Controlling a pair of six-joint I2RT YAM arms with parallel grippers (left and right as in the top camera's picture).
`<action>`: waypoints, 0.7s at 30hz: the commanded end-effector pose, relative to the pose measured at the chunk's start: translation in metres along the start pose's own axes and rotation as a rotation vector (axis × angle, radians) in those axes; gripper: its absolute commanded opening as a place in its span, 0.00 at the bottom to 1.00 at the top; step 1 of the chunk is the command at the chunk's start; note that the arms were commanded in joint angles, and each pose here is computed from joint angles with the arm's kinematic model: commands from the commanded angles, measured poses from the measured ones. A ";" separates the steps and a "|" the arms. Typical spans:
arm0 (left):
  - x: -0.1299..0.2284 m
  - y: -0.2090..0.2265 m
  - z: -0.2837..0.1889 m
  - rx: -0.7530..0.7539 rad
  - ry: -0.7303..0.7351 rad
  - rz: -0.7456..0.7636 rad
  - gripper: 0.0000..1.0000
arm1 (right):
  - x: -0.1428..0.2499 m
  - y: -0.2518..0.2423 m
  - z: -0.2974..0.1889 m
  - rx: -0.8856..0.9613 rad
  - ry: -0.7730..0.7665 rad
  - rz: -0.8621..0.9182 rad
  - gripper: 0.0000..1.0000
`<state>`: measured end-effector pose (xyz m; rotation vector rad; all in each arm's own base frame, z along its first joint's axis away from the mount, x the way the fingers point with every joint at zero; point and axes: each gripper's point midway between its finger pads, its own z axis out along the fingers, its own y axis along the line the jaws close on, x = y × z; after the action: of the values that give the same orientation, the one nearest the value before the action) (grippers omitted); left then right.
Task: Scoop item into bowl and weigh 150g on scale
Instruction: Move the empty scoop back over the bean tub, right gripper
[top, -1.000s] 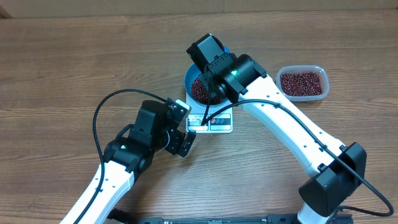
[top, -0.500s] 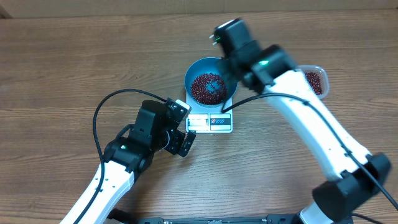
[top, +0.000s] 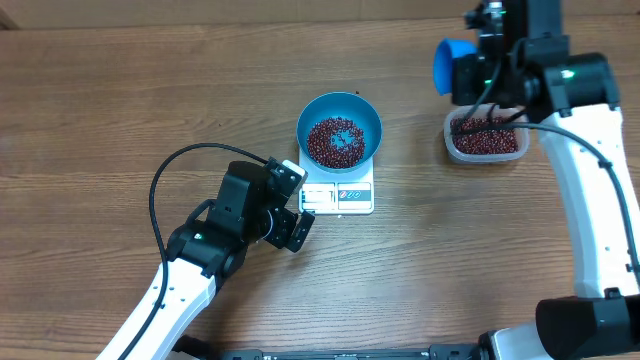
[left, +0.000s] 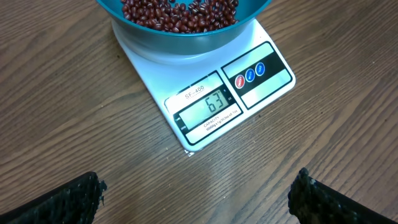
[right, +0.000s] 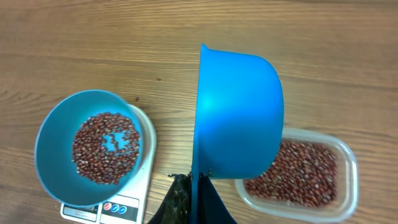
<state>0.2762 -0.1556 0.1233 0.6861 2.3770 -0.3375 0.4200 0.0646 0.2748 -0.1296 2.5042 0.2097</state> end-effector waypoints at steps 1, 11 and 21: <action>-0.001 -0.001 0.000 0.000 -0.006 -0.012 1.00 | -0.009 -0.003 -0.018 -0.039 -0.042 0.022 0.04; -0.001 -0.001 0.000 0.000 -0.006 -0.012 1.00 | -0.006 -0.025 -0.020 -0.007 -0.033 0.065 0.04; -0.001 -0.001 0.000 0.000 -0.006 -0.012 1.00 | -0.004 -0.025 -0.018 -0.007 -0.026 0.055 0.04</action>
<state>0.2763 -0.1556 0.1234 0.6860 2.3766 -0.3375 0.4175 0.0377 0.2718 -0.0426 2.5288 0.2429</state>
